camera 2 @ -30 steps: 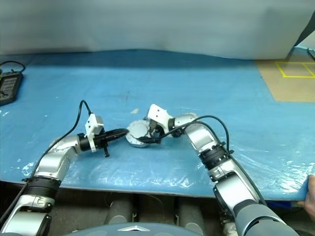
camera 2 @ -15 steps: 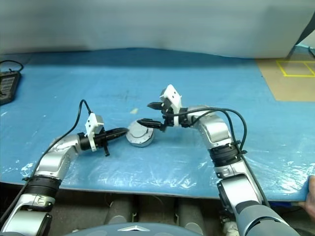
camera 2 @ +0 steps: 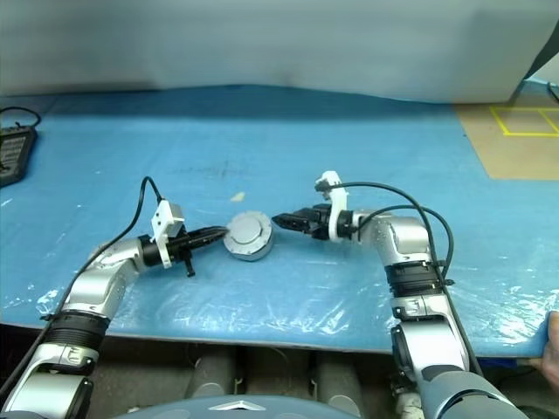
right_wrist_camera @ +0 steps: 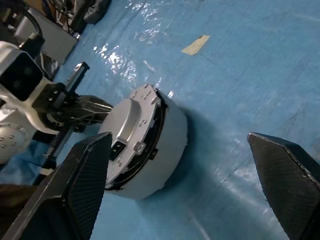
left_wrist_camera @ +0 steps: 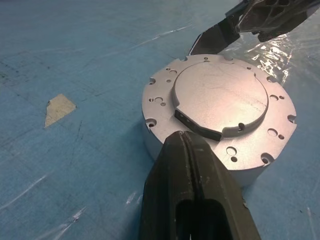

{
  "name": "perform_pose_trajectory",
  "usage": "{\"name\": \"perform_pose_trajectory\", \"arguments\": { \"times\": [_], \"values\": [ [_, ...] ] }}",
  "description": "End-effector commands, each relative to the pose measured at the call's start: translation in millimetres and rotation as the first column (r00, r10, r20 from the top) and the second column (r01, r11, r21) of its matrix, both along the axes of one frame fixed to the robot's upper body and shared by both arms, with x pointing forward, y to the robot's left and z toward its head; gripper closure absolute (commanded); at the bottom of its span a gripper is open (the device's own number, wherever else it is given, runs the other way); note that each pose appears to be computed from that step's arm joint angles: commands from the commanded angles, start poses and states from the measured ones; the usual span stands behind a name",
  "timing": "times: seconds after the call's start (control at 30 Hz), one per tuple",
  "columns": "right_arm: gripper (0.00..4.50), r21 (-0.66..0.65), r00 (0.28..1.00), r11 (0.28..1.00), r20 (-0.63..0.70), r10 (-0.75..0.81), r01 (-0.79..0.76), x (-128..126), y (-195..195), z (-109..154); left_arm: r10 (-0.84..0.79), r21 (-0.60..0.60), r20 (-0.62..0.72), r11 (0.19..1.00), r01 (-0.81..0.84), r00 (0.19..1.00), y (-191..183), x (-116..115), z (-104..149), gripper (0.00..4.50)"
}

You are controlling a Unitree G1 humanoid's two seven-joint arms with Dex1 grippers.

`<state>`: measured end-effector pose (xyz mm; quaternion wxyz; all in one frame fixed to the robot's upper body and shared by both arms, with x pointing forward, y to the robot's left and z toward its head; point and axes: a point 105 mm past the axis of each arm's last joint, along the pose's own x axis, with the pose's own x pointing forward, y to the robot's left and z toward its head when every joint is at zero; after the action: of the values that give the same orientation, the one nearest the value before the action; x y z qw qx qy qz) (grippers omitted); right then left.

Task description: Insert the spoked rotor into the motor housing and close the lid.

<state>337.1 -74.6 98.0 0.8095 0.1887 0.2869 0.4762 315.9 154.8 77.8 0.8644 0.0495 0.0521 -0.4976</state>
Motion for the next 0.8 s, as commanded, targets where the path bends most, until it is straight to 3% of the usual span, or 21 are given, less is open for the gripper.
{"name": "perform_pose_trajectory", "arguments": {
  "times": [0.03, 0.47, 0.57, 0.8],
  "values": [
    [0.01, 0.078, 0.999, 0.997, -0.039, 0.032, -0.029, -10, 12, 8, 0.006, 0.02, -0.021, 1.0, -0.006, 1.0, 1, -2, -7, 4.5],
    [0.01, 0.114, 0.985, 0.993, -0.166, 0.04, -0.021, -18, 21, -9, 0.014, 0.025, -0.01, 1.0, -0.014, 1.0, 1, -1, -5, 4.5],
    [0.51, 0.117, 0.983, 0.993, -0.178, 0.039, -0.019, -18, 21, -11, 0.014, 0.025, -0.01, 1.0, -0.014, 1.0, 1, -1, -5, 4.5],
    [2.98, 0.123, 0.982, 0.991, -0.174, 0.07, -0.048, -20, 29, -11, 0.016, 0.025, -0.009, 1.0, -0.016, 1.0, 2, 0, -4, 4.5]
  ]
}}
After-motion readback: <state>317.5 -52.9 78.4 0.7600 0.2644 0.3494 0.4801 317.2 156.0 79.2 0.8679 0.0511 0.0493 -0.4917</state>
